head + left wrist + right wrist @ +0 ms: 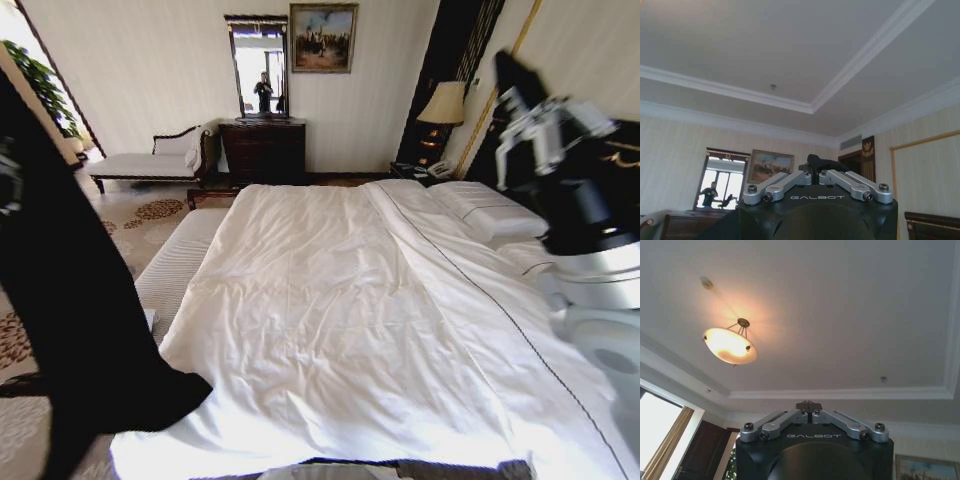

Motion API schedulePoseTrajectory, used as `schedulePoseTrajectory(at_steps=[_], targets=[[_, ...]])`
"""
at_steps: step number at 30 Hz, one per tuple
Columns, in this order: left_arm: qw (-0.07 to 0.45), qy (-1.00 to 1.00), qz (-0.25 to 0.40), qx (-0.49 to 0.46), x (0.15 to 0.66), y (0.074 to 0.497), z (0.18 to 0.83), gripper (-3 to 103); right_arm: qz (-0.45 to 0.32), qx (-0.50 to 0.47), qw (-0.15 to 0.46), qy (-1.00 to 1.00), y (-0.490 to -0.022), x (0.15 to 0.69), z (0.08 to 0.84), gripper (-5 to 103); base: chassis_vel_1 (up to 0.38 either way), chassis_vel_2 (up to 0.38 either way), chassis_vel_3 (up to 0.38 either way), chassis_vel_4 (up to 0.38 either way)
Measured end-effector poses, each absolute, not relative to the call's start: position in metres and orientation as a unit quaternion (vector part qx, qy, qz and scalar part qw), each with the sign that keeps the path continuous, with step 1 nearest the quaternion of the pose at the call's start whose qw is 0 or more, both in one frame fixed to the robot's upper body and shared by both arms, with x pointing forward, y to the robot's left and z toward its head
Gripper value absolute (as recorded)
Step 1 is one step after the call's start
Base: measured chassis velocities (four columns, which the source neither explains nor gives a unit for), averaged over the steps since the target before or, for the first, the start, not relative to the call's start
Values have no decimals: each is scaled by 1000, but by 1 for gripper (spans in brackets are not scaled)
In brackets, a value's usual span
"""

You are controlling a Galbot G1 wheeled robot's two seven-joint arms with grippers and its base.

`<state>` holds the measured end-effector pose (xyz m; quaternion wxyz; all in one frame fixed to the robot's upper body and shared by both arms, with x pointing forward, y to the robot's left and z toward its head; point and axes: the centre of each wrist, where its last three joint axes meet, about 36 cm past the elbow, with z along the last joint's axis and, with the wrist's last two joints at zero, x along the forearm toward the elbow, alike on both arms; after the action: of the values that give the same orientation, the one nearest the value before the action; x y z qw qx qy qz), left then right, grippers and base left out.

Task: Fold the clothes on the bed.

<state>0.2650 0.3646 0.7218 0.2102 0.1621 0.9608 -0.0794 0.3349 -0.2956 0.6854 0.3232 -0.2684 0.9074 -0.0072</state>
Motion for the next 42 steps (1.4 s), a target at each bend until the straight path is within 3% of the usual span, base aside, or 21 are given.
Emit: schedulePoseTrajectory(at_steps=[8,15,18,19,21,24,26,29,30,33,35,39,41,42], targets=[[213,948,-60,230,288,338,741,1,64,-282,234,928,-268,387,592,0,0,0,0,0],[226,945,-73,227,302,345,764,1,119,-316,180,924,-228,407,536,-1,0,0,0,0],[231,946,-78,213,308,354,774,1,113,-339,160,920,-205,415,503,8,0,0,0,0],[231,948,-81,205,312,359,776,1,107,-351,153,918,-194,417,488,19,0,0,0,0],[230,948,-82,201,313,361,776,1,106,-356,151,916,-190,418,482,19,0,0,0,0],[227,952,-92,184,320,371,777,1,115,-382,139,906,-161,418,457,35,0,0,0,0],[227,952,-93,181,321,373,778,1,116,-386,139,904,-156,418,454,35,0,0,0,0],[227,956,-97,162,326,383,785,1,119,-402,144,896,-136,423,445,51,0,0,0,0],[227,956,-97,162,326,383,785,1,119,-402,144,896,-136,423,445,51,0,0,0,0],[226,959,-88,145,328,393,798,1,119,-406,149,894,-128,429,443,68,0,0,0,0],[224,960,-85,142,328,394,800,1,118,-405,151,894,-128,430,442,68,0,0,0,0],[203,971,-64,109,332,402,806,1,116,-404,163,893,-129,434,445,89,0,0,0,0],[195,974,-61,101,333,401,804,1,117,-406,166,891,-129,435,446,89,0,0,0,0],[187,976,-59,99,334,399,799,1,120,-412,169,887,-126,435,447,98,0,0,0,0]])
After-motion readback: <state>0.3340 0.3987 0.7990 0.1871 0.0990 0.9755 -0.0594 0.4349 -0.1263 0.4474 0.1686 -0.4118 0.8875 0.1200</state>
